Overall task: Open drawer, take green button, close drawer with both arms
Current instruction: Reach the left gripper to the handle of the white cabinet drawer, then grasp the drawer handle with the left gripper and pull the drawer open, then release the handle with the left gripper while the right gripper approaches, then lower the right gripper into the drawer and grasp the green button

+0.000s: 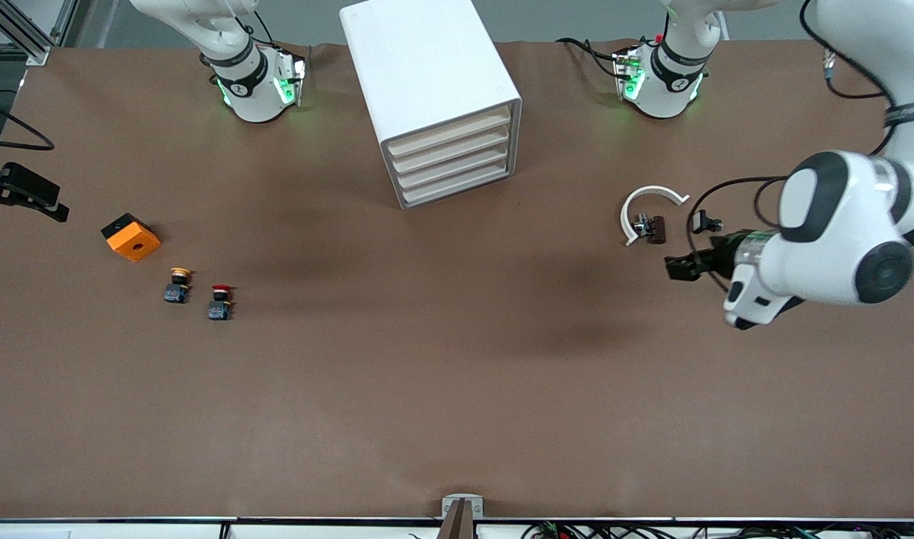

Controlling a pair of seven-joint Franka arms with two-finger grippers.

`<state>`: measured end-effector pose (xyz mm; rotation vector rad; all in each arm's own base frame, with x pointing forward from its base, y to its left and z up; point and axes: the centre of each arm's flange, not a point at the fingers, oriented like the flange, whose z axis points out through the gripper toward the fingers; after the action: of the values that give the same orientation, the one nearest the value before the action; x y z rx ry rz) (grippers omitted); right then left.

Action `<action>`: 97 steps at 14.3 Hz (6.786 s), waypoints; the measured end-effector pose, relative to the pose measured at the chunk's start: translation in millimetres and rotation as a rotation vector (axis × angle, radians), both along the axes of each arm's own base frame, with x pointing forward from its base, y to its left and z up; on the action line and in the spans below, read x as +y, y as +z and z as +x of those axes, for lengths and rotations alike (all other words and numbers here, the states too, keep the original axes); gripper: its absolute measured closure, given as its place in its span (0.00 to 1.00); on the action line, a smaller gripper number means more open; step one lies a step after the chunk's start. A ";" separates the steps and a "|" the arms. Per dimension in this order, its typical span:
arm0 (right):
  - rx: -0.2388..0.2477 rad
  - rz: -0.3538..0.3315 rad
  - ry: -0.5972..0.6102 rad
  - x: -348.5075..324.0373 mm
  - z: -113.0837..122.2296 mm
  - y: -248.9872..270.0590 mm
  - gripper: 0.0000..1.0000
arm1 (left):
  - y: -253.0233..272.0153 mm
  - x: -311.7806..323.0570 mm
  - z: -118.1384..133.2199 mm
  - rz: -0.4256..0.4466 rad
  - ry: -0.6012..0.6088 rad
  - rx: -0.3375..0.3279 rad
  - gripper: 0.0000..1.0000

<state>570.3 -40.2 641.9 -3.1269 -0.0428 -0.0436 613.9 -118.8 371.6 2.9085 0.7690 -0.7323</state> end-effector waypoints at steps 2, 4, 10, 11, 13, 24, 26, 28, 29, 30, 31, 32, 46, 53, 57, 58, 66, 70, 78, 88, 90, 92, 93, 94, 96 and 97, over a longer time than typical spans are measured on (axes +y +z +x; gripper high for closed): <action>0.000 0.000 0.000 0.0 0.1 0.2 0.00 | -39.2 -44.2 0.8 0.035 0.131 0.050 0.00; -0.001 0.000 0.000 0.2 0.1 0.4 0.00 | -76.6 -84.5 -4.6 0.065 0.216 0.101 0.00; -0.001 0.000 0.001 0.3 0.1 0.6 0.00 | -155.2 -173.0 -29.4 0.113 0.532 0.283 0.00; -0.001 0.000 0.001 0.5 0.2 0.5 0.00 | -161.1 -187.8 -34.4 0.123 0.597 0.317 0.00; 0.000 0.000 0.002 0.8 0.2 0.5 0.00 | -172.8 -219.9 -48.0 0.173 0.740 0.389 0.00; 0.000 0.000 0.002 1.0 0.3 0.3 0.00 | -227.4 -315.1 -144.6 0.577 1.011 0.805 0.00; 0.000 0.000 0.002 1.1 0.3 0.3 0.00 | -227.8 -320.0 -156.7 0.606 0.972 0.869 0.00; 0.000 0.000 0.002 1.1 0.3 0.3 0.00 | -226.9 -329.4 -167.8 0.617 0.947 0.904 0.05; 0.000 0.000 0.002 1.1 0.3 0.3 0.00 | -227.1 -335.1 -173.8 0.621 0.937 0.916 0.05; 0.000 0.000 0.002 1.1 0.3 0.3 0.00 | -227.6 -340.3 -179.3 0.626 0.931 0.932 0.12; 0.000 0.000 0.002 1.1 0.3 0.3 0.00 | -228.3 -344.0 -184.0 0.634 0.927 0.952 0.25; 0.000 0.000 0.002 1.1 0.3 0.3 0.00 | -229.2 -346.0 -187.4 0.644 0.924 0.973 0.32; 0.003 0.001 0.021 11.3 1.2 -0.6 0.00 | -237.0 -337.1 -184.0 0.703 0.960 1.023 0.86; 0.013 0.000 0.092 52.9 6.0 -7.9 0.00 | -232.7 -295.1 -135.2 0.643 1.050 1.051 0.86; 0.034 -0.001 0.074 74.9 11.7 -20.4 0.00 | -228.5 -279.2 -112.8 0.612 1.092 1.036 0.86; 0.040 -0.001 0.043 85.6 12.0 -22.7 0.00 | -227.2 -274.3 -106.1 0.604 1.105 1.028 0.86; 0.092 -0.027 -0.262 244.4 -22.3 -35.5 0.00 | -218.7 -242.8 -66.1 0.550 1.186 0.972 0.70; 0.111 -0.062 -0.431 330.1 -49.0 -59.7 0.00 | -210.0 -225.0 -45.5 0.509 1.216 0.963 0.30; 0.079 -0.086 -0.661 482.5 -89.6 -159.7 0.00 | -154.3 -192.1 3.4 0.555 1.174 0.556 0.00; 0.066 -0.046 -0.785 570.9 -117.5 -319.3 0.00 | -92.1 -83.9 57.1 0.574 0.999 0.107 0.00; 0.100 -0.045 -0.808 572.2 -118.7 -329.0 0.00 | -76.2 -73.0 61.0 0.560 0.917 0.043 0.00; 0.120 -0.049 -0.824 570.3 -119.2 -333.3 0.00 | -59.6 -67.5 63.1 0.558 0.841 -0.022 0.00; 0.126 -0.055 -0.830 568.5 -119.8 -336.6 0.00 | -51.4 -65.1 63.9 0.555 0.800 -0.051 0.00; 0.141 -0.061 -0.840 566.4 -121.1 -340.8 0.00 | -44.2 -63.1 64.4 0.545 0.748 -0.075 0.00; 0.186 -0.064 -0.868 563.7 -124.3 -348.5 0.00 | -33.4 -60.5 65.0 0.489 0.582 -0.108 0.00; 0.198 -0.064 -0.874 563.5 -125.7 -350.4 0.00 | -27.9 -58.8 65.3 0.456 0.498 -0.120 0.00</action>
<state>444.6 523.3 291.5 -2.9063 1.3130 0.2578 679.2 -177.6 343.8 2.8630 1.7485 -0.3611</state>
